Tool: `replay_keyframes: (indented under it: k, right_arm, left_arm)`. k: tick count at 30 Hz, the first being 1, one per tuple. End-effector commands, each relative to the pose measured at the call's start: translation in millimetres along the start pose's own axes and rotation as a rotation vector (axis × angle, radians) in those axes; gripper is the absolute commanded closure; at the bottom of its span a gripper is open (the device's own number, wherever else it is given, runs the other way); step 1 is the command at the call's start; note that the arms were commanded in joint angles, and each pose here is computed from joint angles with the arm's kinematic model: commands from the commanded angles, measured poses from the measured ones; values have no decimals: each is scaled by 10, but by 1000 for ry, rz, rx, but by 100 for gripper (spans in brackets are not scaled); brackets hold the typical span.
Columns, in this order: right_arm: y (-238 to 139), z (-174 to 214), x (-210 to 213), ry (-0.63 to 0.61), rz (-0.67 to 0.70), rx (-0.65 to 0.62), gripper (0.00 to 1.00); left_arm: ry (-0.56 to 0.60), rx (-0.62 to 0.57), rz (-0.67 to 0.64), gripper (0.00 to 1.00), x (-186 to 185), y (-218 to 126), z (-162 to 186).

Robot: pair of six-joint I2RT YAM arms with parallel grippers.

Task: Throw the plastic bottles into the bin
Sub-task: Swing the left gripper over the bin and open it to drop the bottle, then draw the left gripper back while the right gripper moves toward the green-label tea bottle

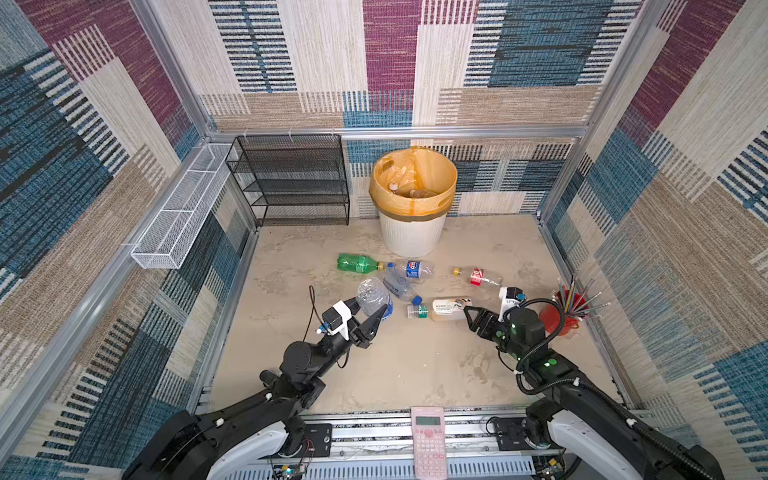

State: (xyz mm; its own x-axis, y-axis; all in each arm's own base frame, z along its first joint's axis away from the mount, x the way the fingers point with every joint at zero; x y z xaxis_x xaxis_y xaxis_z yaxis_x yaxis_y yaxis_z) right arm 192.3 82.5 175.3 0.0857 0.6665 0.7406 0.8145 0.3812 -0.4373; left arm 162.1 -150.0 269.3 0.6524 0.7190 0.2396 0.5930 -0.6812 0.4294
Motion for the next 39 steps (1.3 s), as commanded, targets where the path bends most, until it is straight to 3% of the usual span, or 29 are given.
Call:
replay_keyframes:
  k: [1,6,10,17,18,19,21,23,24,25,29,31,33,37,39]
  right_arm:
    - [-5,-58,71,6,-35,-33,25]
    - [4,-56,66,7,-33,-33,25]
    - [7,-74,96,6,-40,-33,25]
    - [-58,-116,152,7,-60,-54,25]
    - [-75,-125,166,7,-63,-56,25]
    - [-89,-129,173,6,-65,-57,25]
    - [-121,-148,202,-3,-68,-58,25]
    - [-157,-171,229,-17,-62,-62,24]
    - [-178,-179,237,-20,-59,-67,24]
    - [-199,-182,236,-23,-59,-73,23]
    - [-249,-183,234,-24,-67,-86,24]
    - [-237,-177,233,-33,-63,-75,24]
    - [-214,-170,224,-42,-55,-67,23]
    - [-180,-165,217,-45,-50,-61,23]
    - [-164,-170,222,-45,-48,-61,23]
  left_arm:
    - [4,-145,-34,70,76,83,-251]
    - [56,-196,-56,70,171,288,-416]
    - [85,-266,-49,68,339,646,-619]
    - [173,-437,-61,68,946,1809,-1101]
    - [160,-410,-77,67,1122,2058,-1154]
    - [142,-352,-68,60,1297,2340,-1183]
    - [17,-124,-37,46,1663,2965,-1283]
    - [12,-31,15,31,1757,3274,-1455]
    - [23,-30,11,18,1766,3299,-1568]
    - [35,-53,-1,12,1775,3274,-1681]
    - [80,-67,-31,13,1800,3107,-2018]
    - [95,-171,11,8,1714,2968,-2203]
    - [158,-350,-1,6,1568,2658,-2432]
    - [224,-479,28,6,1406,2210,-2792]
    - [238,-483,41,8,1332,2027,-2883]
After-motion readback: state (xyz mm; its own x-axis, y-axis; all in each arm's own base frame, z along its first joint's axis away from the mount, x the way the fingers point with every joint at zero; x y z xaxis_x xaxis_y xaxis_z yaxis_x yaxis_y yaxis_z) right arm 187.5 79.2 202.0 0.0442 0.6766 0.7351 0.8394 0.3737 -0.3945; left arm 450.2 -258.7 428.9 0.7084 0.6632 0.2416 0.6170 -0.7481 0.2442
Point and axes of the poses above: each gripper's point midway between its finger pads, its own y axis out along the fingers, its own x axis along the line the jaws close on, z = x × y, the point moved 10 cm from there along -y, back along the fingers, and after that the axes turned 13 degrees about y, right-handed, at the moved point
